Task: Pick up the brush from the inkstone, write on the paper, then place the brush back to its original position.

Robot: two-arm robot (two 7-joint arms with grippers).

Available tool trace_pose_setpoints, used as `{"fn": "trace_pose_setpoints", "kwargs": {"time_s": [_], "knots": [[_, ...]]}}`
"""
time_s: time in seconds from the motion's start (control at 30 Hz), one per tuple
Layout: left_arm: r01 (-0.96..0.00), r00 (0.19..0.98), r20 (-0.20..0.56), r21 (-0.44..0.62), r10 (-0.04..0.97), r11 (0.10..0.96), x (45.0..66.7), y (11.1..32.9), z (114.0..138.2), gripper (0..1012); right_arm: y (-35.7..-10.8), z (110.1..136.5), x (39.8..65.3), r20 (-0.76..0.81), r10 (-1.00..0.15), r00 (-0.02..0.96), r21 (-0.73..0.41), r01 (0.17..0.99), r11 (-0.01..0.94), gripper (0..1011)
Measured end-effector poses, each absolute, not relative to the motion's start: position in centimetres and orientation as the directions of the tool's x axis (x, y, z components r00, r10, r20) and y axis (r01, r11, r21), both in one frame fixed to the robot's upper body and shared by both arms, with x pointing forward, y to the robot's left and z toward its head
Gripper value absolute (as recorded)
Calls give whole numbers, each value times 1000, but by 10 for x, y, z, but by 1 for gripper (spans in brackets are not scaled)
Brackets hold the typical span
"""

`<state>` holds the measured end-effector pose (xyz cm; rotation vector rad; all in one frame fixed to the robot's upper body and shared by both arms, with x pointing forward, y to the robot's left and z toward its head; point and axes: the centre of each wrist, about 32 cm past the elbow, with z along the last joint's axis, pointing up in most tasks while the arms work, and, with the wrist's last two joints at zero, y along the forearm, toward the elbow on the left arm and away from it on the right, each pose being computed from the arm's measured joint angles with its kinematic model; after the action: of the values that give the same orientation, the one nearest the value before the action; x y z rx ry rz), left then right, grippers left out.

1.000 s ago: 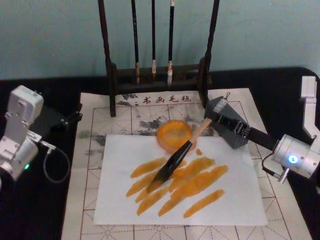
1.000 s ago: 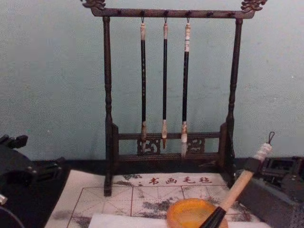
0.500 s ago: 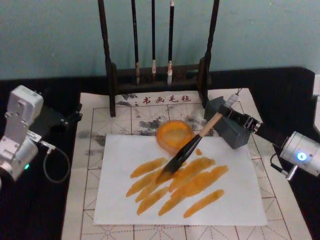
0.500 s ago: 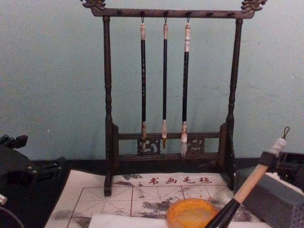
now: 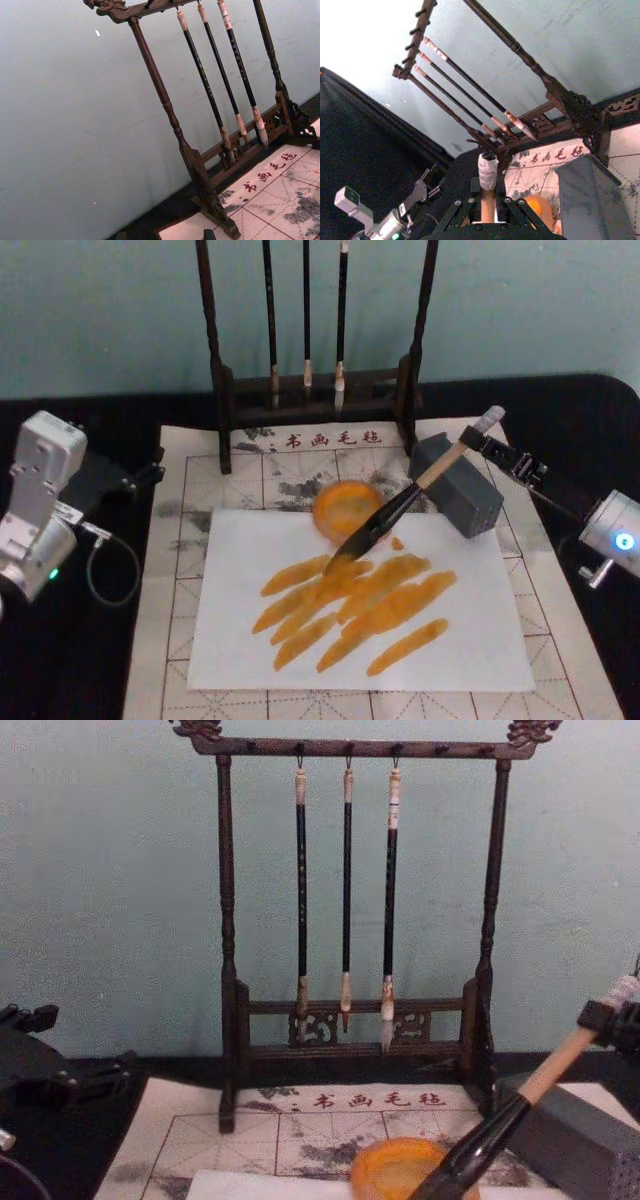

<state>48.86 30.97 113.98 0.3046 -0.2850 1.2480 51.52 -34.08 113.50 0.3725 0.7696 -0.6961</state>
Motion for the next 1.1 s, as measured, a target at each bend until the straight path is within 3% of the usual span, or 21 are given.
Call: {"fn": "trace_pose_setpoints", "kwargs": {"time_s": [0.57,1.1], "knots": [[-955,292,374,70,880,287,489,310,1140,1001,-338,1135,514,-747,-440,499,74,720,690,181],[-955,292,374,70,880,287,489,310,1140,1001,-329,1128,509,-783,-455,423,97,806,583,181]]}}
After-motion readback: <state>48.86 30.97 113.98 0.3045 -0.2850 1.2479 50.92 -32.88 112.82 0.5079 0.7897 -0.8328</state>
